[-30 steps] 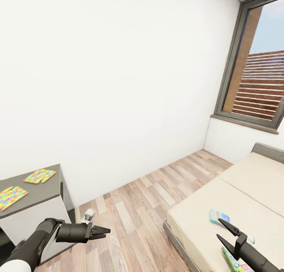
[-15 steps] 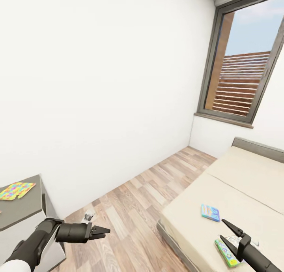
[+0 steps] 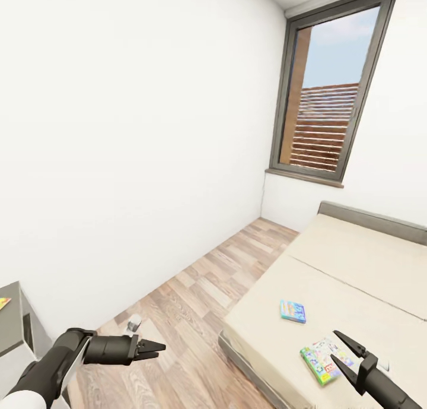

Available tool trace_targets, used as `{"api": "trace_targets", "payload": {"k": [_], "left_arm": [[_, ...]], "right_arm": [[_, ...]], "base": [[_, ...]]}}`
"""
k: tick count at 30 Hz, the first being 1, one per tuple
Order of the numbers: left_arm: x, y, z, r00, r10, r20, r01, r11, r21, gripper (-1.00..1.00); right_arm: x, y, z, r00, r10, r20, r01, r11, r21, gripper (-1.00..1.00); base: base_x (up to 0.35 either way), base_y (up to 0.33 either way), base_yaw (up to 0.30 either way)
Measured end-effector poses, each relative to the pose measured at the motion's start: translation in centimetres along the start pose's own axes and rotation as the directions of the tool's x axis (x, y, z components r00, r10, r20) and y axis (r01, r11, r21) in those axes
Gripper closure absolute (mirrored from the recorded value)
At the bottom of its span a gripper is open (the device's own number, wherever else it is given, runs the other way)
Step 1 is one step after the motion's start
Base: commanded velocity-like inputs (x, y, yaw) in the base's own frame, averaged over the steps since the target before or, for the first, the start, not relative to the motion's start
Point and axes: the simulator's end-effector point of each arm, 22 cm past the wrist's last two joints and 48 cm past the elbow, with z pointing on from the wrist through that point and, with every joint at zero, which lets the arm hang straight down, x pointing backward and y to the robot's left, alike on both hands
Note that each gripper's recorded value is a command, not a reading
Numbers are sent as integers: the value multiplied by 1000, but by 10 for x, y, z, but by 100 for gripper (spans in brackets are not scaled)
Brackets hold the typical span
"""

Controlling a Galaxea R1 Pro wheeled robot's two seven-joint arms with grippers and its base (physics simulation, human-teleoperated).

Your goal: Put all the toys in the child's room - the three board games (two on the bed and one on the table), the two jigsaw puzzles on the table, and the tennis ball on the table - inside the toy box on the table in the child's room.

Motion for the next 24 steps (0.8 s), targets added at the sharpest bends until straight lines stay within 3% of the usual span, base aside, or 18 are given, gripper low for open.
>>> {"api": "trace_targets", "payload": {"k": [8, 13, 24], "left_arm": [[-1, -2, -1, 1000, 12, 3, -12, 1000, 1, -100], [-2, -4, -1, 999, 45, 8, -45, 999, 2, -100], [-4, -7, -2, 998, 63, 13, -63, 998, 2, -100]], "right_arm": [[0, 2, 0, 1000, -3, 1, 3, 1000, -5, -100], [0, 4, 0, 1000, -4, 1, 4, 1000, -8, -100], [-1, 7, 0, 1000, -9, 3, 9, 1000, -14, -100]], "base": [[15, 1, -280], [167, 75, -280], [95, 51, -279]]}}
